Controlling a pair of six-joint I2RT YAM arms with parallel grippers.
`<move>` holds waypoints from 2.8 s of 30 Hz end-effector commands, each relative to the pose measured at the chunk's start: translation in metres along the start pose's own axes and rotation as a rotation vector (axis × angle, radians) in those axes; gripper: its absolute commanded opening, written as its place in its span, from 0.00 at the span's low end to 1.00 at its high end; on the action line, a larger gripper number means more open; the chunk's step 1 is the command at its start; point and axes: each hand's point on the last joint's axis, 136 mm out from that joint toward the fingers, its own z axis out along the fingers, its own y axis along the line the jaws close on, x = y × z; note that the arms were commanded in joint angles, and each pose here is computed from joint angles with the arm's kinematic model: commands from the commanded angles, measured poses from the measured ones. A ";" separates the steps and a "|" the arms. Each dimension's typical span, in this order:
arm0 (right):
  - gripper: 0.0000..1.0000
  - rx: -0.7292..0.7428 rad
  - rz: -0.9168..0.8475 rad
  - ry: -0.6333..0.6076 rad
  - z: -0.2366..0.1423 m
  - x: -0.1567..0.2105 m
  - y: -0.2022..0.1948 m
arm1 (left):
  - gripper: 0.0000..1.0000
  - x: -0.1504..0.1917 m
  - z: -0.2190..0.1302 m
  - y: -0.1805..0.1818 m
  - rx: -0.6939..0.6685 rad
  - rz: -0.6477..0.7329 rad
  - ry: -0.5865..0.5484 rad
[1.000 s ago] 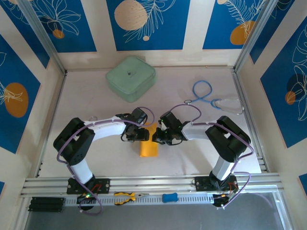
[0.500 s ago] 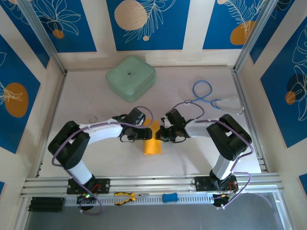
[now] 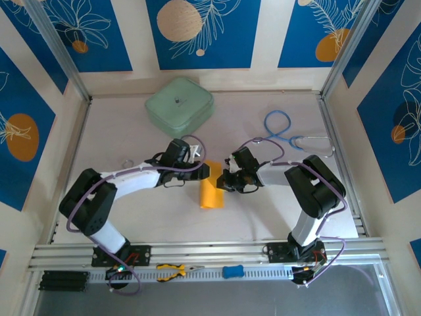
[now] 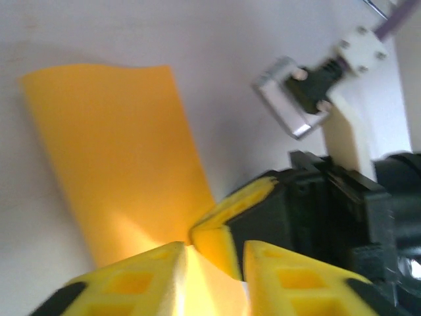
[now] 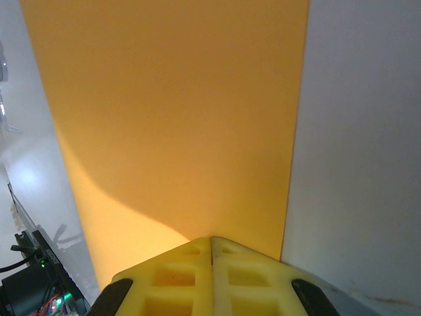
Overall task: Fold a paper plane with a square sheet of paper (pick it up from the middle)
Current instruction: Hold the square sheet of paper at the center of the table, then first fold the square sheet of paper in half at the center of the table.
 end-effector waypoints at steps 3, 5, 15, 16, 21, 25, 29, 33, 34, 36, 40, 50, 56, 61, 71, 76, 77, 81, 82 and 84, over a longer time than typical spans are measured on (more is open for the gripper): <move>0.00 0.192 0.085 0.051 0.004 0.023 -0.057 | 0.14 0.007 0.012 -0.009 0.135 0.023 0.057; 0.00 0.191 0.087 0.053 0.004 0.024 -0.057 | 0.07 0.008 0.016 -0.006 0.157 0.009 0.067; 0.00 0.207 0.092 0.059 0.006 0.027 -0.059 | 0.00 0.017 0.023 0.012 0.167 -0.014 0.103; 0.00 0.208 0.093 0.058 0.006 0.027 -0.060 | 0.00 0.018 0.024 0.015 0.161 -0.016 0.106; 0.00 0.213 0.097 0.064 0.008 0.030 -0.062 | 0.00 0.032 0.031 0.036 0.112 -0.032 0.135; 0.00 0.221 0.100 0.070 0.009 0.034 -0.064 | 0.00 0.048 0.032 0.057 0.048 -0.034 0.158; 0.00 0.231 0.109 0.074 0.010 0.037 -0.067 | 0.00 0.064 0.035 0.077 0.003 -0.045 0.181; 0.00 0.235 0.110 0.076 0.011 0.039 -0.067 | 0.00 0.062 0.032 0.078 -0.012 -0.056 0.177; 0.00 0.234 0.107 0.073 0.011 0.038 -0.066 | 0.00 0.059 0.030 0.073 -0.003 -0.054 0.168; 0.00 0.235 0.104 0.073 0.012 0.038 -0.065 | 0.00 0.049 0.023 0.059 0.029 -0.059 0.149; 0.00 0.239 0.102 0.070 0.011 0.037 -0.063 | 0.00 0.032 0.008 0.032 0.090 -0.072 0.120; 0.00 0.249 0.105 0.066 0.009 0.039 -0.064 | 0.01 0.051 0.009 0.012 0.201 -0.136 0.171; 0.00 0.259 0.106 0.069 0.009 0.040 -0.066 | 0.00 0.078 0.023 0.041 0.144 -0.207 0.226; 0.00 0.264 0.108 0.069 0.009 0.041 -0.067 | 0.00 0.105 0.025 0.070 0.038 -0.208 0.281; 0.00 0.268 0.103 0.065 0.007 0.041 -0.066 | 0.01 0.077 0.004 0.032 0.118 -0.165 0.225; 0.00 0.269 0.101 0.065 0.007 0.041 -0.067 | 0.03 0.074 0.000 0.005 0.205 -0.164 0.243; 0.00 0.268 0.102 0.066 0.007 0.040 -0.066 | 0.03 0.077 0.001 0.003 0.208 -0.161 0.253; 0.00 0.271 0.098 0.069 0.006 0.041 -0.066 | 0.04 0.093 0.007 0.019 0.159 -0.168 0.286; 0.00 0.272 0.100 0.069 0.006 0.041 -0.067 | 0.04 0.097 0.008 0.023 0.152 -0.175 0.296; 0.00 0.272 0.098 0.069 0.006 0.041 -0.067 | 0.03 0.108 0.011 0.032 0.135 -0.192 0.314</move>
